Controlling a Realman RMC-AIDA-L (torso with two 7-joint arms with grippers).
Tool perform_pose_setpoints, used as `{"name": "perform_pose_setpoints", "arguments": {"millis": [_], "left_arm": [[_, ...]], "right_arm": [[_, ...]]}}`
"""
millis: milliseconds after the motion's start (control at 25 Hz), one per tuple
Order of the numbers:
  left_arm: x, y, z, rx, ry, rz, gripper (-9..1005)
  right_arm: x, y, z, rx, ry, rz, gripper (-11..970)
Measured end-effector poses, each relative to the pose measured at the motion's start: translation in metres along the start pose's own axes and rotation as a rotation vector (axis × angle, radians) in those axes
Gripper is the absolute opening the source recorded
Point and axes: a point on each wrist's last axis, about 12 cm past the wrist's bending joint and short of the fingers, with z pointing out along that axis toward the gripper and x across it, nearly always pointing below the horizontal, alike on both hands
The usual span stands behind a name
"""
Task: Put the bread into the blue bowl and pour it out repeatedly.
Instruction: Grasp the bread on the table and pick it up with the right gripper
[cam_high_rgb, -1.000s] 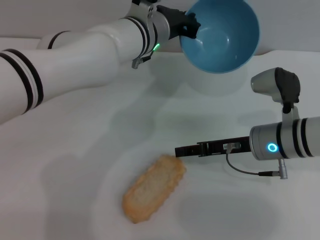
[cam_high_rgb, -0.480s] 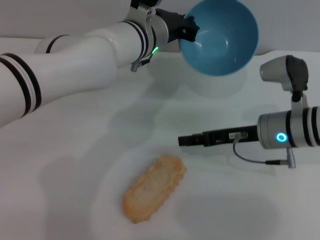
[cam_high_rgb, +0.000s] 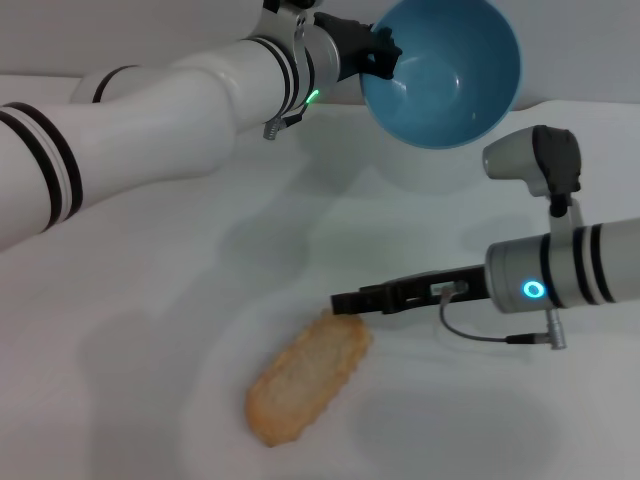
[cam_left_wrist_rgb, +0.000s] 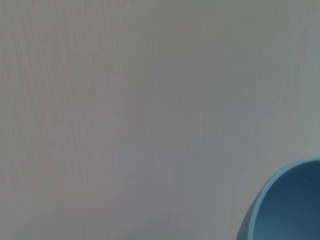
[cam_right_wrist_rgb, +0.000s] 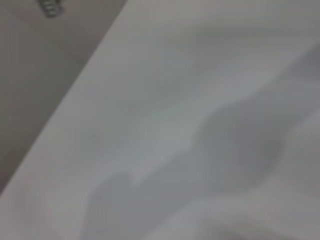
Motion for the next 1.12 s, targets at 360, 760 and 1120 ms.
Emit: {"name": "perform_pose_setpoints", "arguments": {"millis": [360, 760, 1120], "left_arm": [[0.003, 0.002, -0.001, -0.004, 0.008, 0.0, -2], [0.008, 0.006, -0.003, -0.012, 0.017, -0.006, -1], [0.006, 0.006, -0.002, -0.014, 0.013, 0.0, -1]], "right_arm": [[0.011, 0.01, 0.014, 0.003, 0.057, 0.049, 590], [0.009, 0.002, 0.008, 0.025, 0.018, 0.097, 590], [0.011, 0.001, 0.008, 0.033, 0.021, 0.088, 591]]}}
